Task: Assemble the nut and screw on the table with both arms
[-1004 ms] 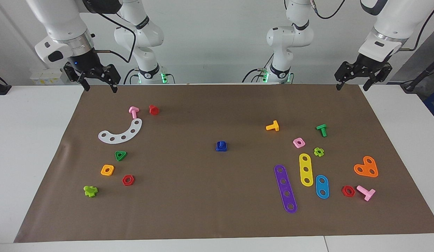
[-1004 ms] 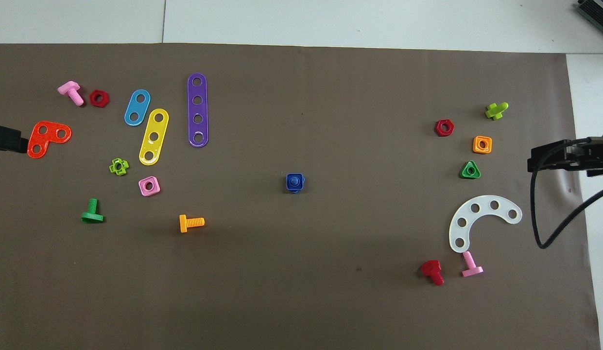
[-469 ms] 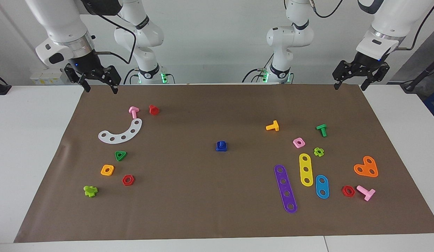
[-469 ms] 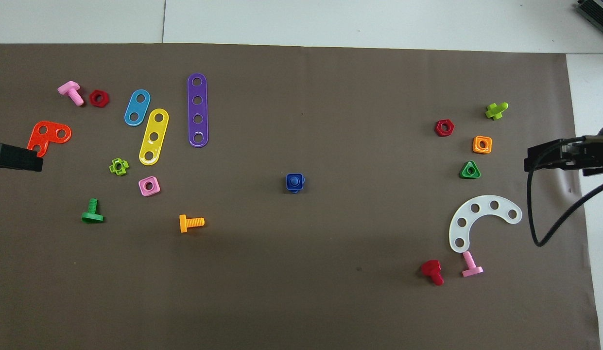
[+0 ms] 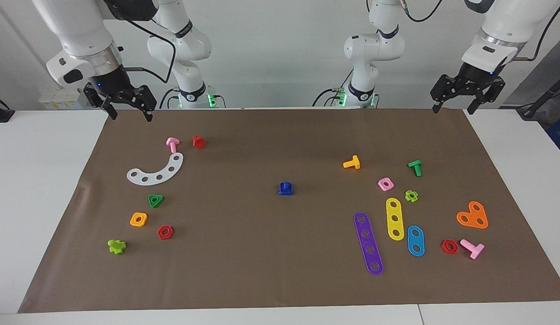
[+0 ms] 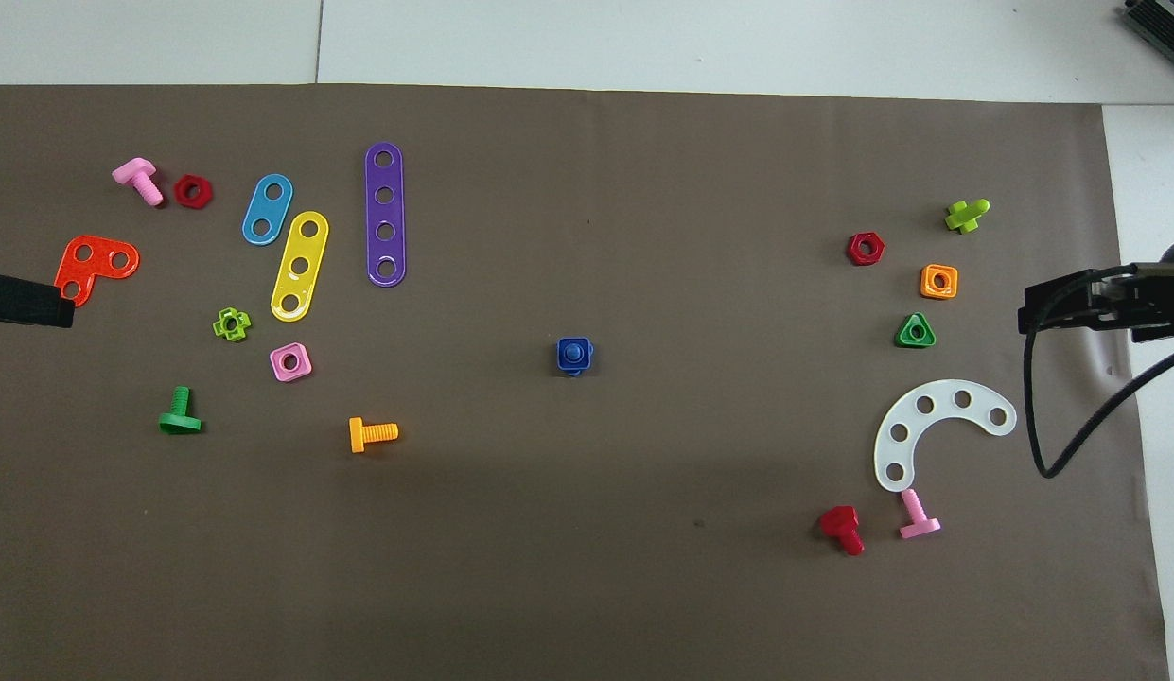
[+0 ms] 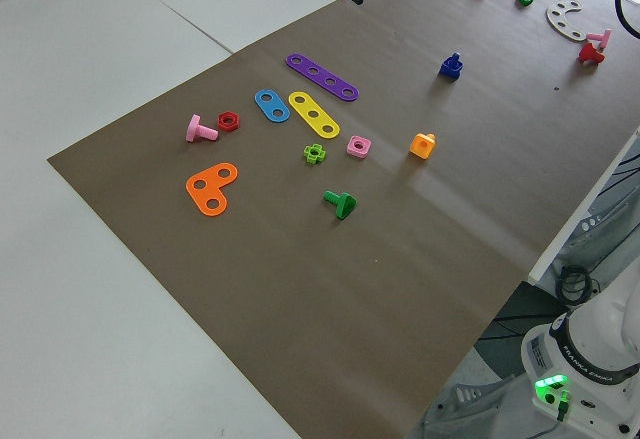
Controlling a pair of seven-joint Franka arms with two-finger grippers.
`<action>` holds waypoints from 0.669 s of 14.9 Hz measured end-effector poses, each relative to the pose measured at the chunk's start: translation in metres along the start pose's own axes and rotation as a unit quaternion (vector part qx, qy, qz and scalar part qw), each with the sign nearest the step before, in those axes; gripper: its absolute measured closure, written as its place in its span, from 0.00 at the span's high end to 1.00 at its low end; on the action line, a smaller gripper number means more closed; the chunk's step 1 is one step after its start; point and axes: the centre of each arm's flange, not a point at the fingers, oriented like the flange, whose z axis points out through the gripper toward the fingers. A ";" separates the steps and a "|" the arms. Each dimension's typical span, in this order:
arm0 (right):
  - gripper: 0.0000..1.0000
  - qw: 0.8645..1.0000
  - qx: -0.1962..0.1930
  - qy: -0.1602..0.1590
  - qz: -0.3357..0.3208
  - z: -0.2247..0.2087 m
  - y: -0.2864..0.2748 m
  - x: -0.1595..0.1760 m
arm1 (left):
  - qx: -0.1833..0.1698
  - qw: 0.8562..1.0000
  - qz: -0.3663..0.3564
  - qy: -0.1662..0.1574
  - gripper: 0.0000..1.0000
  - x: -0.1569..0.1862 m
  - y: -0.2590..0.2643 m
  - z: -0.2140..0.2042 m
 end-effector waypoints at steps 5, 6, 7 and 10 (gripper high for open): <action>1.00 1.000 0.000 0.000 0.000 0.000 0.000 0.000 | -0.001 1.000 0.001 -0.004 1.00 0.000 0.001 0.001; 1.00 1.000 0.000 0.000 0.000 0.000 0.000 0.000 | -0.001 1.000 0.001 -0.006 1.00 -0.001 0.001 0.001; 1.00 1.000 0.000 0.000 0.000 0.000 0.000 0.000 | -0.001 1.000 0.001 -0.007 1.00 -0.001 0.001 0.002; 1.00 1.000 0.000 0.000 0.000 0.000 0.000 0.000 | -0.001 1.000 0.001 -0.008 1.00 -0.001 0.001 0.002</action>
